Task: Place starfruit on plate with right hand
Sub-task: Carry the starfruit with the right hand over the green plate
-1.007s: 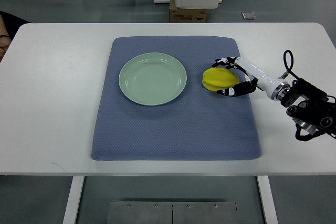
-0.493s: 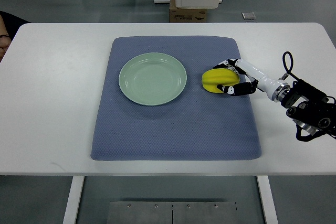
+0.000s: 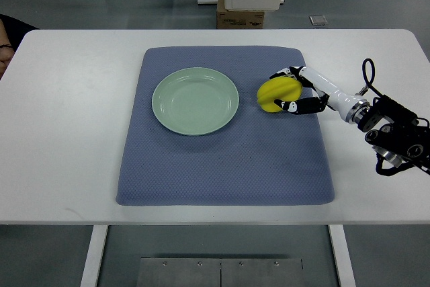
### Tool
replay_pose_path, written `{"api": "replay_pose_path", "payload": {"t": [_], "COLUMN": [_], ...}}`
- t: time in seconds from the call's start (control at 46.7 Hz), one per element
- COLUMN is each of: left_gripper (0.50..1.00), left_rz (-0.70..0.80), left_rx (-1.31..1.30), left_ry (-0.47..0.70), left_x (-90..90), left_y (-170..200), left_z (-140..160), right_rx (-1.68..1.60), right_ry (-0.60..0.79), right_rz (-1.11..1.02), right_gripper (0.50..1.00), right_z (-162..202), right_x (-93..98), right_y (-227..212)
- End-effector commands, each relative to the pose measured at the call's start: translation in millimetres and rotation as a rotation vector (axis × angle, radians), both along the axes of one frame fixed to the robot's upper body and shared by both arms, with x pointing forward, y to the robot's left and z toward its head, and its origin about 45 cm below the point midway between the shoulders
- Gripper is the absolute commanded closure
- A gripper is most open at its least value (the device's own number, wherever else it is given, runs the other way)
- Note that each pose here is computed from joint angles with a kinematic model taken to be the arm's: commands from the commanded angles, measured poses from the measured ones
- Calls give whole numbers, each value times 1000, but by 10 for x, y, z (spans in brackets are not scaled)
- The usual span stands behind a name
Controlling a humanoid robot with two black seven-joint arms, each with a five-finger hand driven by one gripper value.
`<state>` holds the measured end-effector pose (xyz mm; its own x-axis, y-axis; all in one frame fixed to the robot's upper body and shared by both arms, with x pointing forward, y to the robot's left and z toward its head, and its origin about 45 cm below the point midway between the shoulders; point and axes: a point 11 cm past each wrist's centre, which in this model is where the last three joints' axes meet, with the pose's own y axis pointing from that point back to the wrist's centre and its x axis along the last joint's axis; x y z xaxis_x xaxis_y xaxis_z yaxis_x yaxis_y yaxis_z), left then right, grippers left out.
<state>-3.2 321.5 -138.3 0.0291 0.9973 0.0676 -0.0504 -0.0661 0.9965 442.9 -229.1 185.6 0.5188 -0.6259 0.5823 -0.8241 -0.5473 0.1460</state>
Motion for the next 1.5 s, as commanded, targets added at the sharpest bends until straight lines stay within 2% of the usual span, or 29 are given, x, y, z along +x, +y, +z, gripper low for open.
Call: {"api": "replay_pose_path", "payload": {"t": [0.0,0.278,0.814,1.478], "left_gripper": [500,500,500,500], "left_rz": [0,0,0,0], "left_rx": [1,1,-1,-1], "left_ry": [0,0,0,0], "left_x": [0,0,0,0], "left_y": [2,2,-3,-3], "left_z": [0,0,0,0], "right_rx": [26,187,237,339], "right_ry": [3,48,68,166], "right_rz": [-19,-60,-50,59], "right_gripper": [1000,1000,1000,1000], "right_z": [58,331,387,233], "right_x": [40,187,205,73], "right_y": [-16,-76,-17,991]}}
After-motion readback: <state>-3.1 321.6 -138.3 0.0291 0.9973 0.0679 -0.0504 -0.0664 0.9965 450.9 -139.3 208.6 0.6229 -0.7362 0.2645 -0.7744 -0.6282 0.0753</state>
